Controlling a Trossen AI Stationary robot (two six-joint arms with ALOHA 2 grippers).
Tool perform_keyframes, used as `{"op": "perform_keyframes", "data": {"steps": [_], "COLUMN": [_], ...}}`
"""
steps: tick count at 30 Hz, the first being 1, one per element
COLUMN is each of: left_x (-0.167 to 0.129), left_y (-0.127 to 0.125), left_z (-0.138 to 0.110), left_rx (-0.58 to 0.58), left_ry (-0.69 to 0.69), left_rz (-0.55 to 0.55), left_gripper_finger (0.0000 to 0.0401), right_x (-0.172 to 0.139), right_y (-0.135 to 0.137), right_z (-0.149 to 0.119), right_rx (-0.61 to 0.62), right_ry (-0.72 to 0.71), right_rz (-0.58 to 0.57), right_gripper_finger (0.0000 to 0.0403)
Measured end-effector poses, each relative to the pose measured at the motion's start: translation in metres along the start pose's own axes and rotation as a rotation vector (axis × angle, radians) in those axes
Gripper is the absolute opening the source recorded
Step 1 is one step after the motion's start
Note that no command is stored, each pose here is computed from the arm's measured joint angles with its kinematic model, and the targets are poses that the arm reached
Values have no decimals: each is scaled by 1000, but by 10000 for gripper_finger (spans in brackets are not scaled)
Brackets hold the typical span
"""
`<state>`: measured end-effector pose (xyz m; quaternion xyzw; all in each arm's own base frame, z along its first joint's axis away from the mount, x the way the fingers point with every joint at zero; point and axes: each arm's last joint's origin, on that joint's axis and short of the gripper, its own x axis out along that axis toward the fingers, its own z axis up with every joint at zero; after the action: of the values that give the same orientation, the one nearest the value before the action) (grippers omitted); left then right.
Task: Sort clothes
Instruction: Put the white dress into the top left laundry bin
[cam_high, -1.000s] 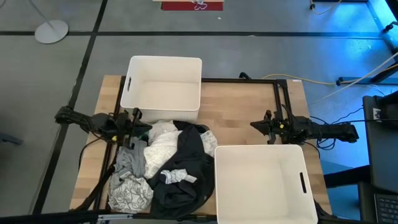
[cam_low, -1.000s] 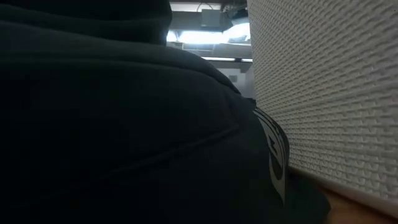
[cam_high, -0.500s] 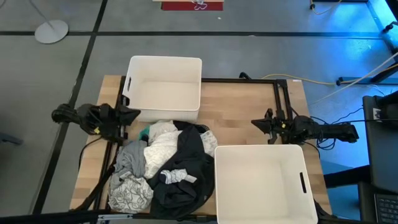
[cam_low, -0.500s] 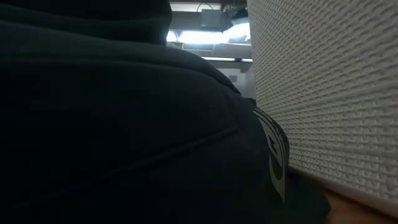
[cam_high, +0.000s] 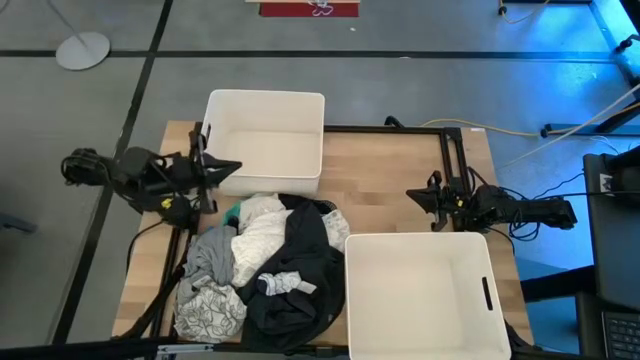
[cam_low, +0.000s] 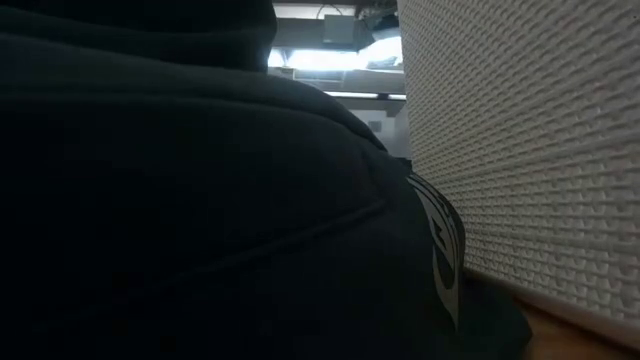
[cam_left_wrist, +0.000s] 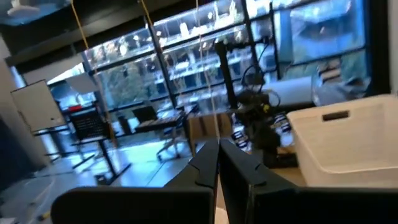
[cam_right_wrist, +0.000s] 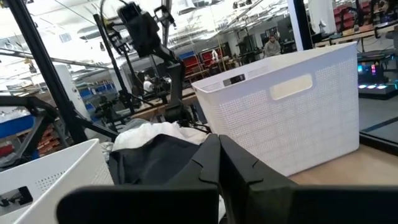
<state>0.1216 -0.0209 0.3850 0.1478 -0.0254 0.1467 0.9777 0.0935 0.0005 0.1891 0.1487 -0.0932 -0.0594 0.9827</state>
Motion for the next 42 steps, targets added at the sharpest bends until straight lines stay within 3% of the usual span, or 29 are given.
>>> {"op": "perform_keyframes", "data": {"steps": [6,10,20,25,30,34,42], "left_x": [22,36,49,57,72,75,80], "left_y": [-3,-9,-40,-53,-58,-55,-55], "left_z": [33,43,0,-16,-23,-24,-15], "left_rx": [15,-26,-56,-31,117,143,45], "left_ry": [79,162,591,663,656,652,580], "left_rz": [-19,-38,-101,-99,-36,23,52], "left_gripper_finger": [5,5,5,5,10,46,175], "right_x": [0,0,0,0,0,0,0], "right_y": [0,0,-2,-2,-2,-2,-2], "right_z": [0,0,-8,-7,-8,-8,-8], "right_rx": [-2,-4,-33,-40,-41,-42,-68], "right_ry": [3,4,81,74,79,79,79], "right_rz": [-3,-3,-24,-22,-23,-23,-22], "right_gripper_finger": [3,3,3,3,3,3,3]}}
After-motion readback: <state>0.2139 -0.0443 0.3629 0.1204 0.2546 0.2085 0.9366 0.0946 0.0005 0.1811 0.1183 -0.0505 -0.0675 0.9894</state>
